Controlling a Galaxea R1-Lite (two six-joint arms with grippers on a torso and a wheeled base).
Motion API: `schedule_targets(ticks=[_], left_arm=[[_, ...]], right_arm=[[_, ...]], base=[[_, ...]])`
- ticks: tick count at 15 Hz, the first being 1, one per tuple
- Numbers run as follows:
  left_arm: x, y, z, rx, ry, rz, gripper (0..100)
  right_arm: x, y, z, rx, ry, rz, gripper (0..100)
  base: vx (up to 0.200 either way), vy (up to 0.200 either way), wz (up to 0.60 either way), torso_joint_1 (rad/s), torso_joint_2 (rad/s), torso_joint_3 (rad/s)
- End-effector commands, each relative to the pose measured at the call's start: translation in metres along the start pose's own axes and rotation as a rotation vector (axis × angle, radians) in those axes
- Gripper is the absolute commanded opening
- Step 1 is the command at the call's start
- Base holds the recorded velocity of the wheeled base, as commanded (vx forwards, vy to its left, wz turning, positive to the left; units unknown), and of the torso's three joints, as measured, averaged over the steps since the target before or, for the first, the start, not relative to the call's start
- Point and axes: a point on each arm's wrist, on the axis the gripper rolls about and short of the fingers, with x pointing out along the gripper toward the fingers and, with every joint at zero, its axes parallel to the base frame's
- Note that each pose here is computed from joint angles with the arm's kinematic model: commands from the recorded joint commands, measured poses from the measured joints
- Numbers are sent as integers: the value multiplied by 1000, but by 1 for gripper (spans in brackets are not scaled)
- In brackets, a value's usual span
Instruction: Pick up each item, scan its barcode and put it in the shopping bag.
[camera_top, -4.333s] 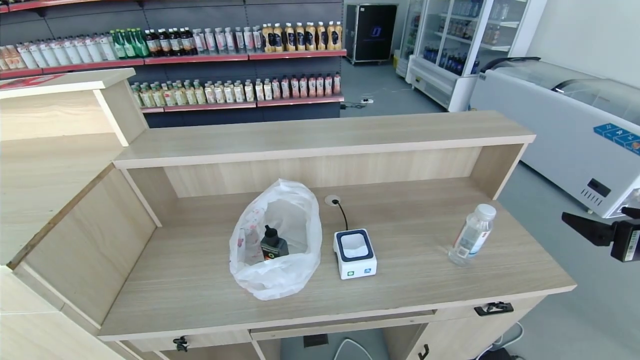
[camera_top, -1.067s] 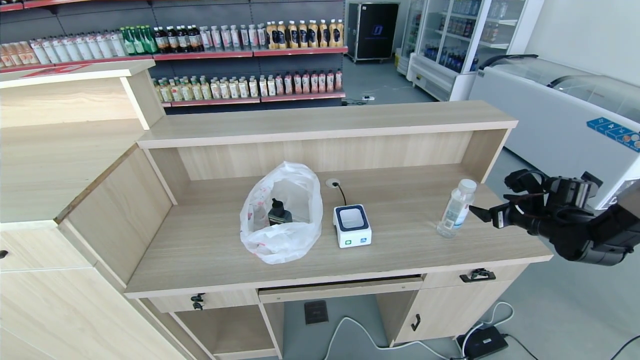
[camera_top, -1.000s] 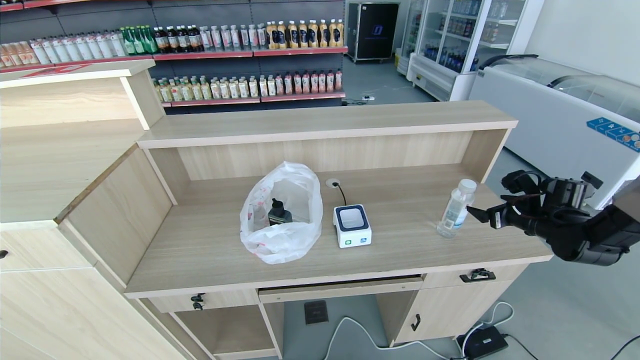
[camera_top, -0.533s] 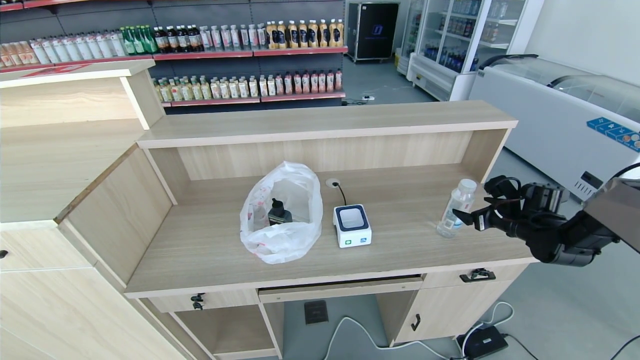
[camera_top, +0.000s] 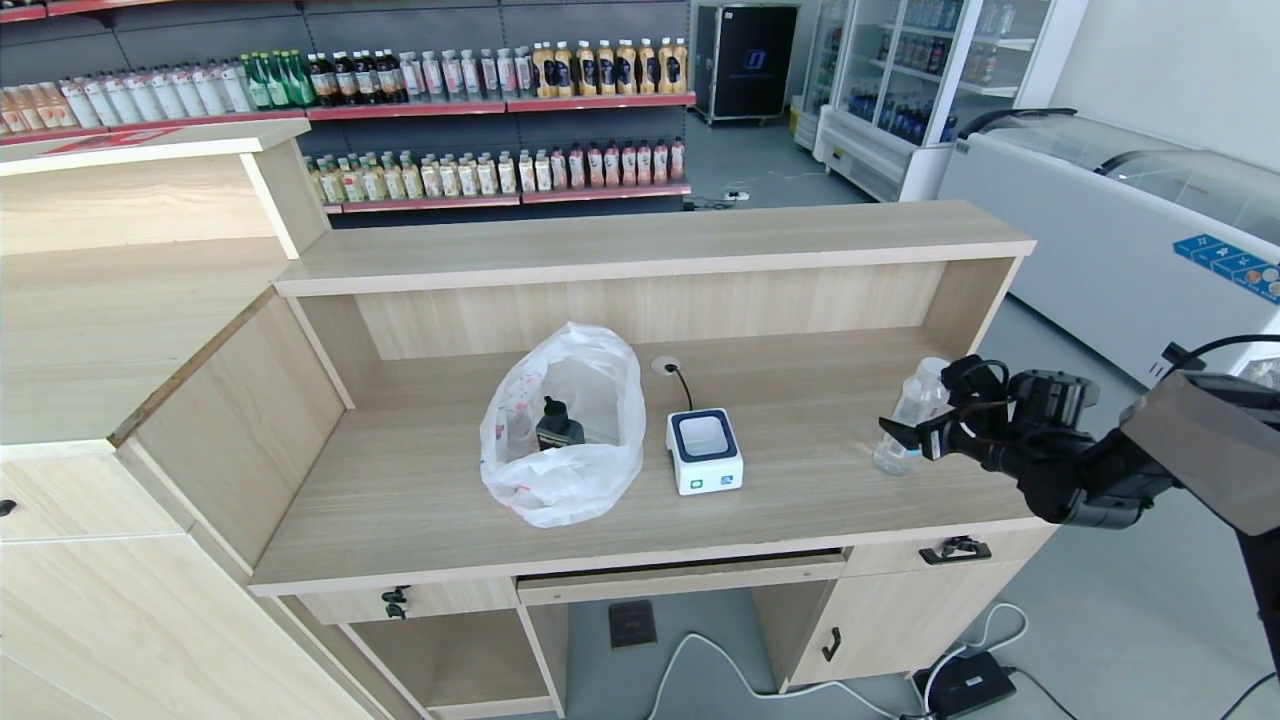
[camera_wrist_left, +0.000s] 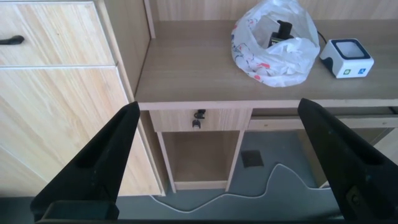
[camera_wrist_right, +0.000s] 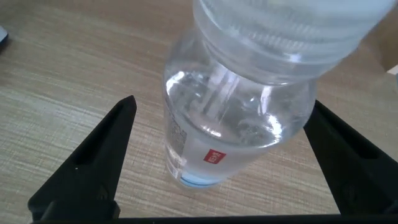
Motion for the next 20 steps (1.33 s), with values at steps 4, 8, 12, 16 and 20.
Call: schedule_targets(ticks=[4,8,12,16,20], left_arm=[[0,0,0,0,0,-1,100],[0,0,0,0,0,1,100],[0,0,0,0,0,1,100],[0,0,0,0,0,1,100],[0,0,0,0,0,-1,100]], right_arm=[[14,4,-15,2,-15,39,100],[24,5,-13,16,-47,50,100],[27,8,-15,16,-57,82,100],[27,9,-13,14,-62,82,0],[25,7,-8,7,-77,76,0]], base=[[0,0,0,0,0,0],[0,0,0,0,0,0],[0,0,0,0,0,0],[0,0,0,0,0,0],[0,0,0,0,0,0]])
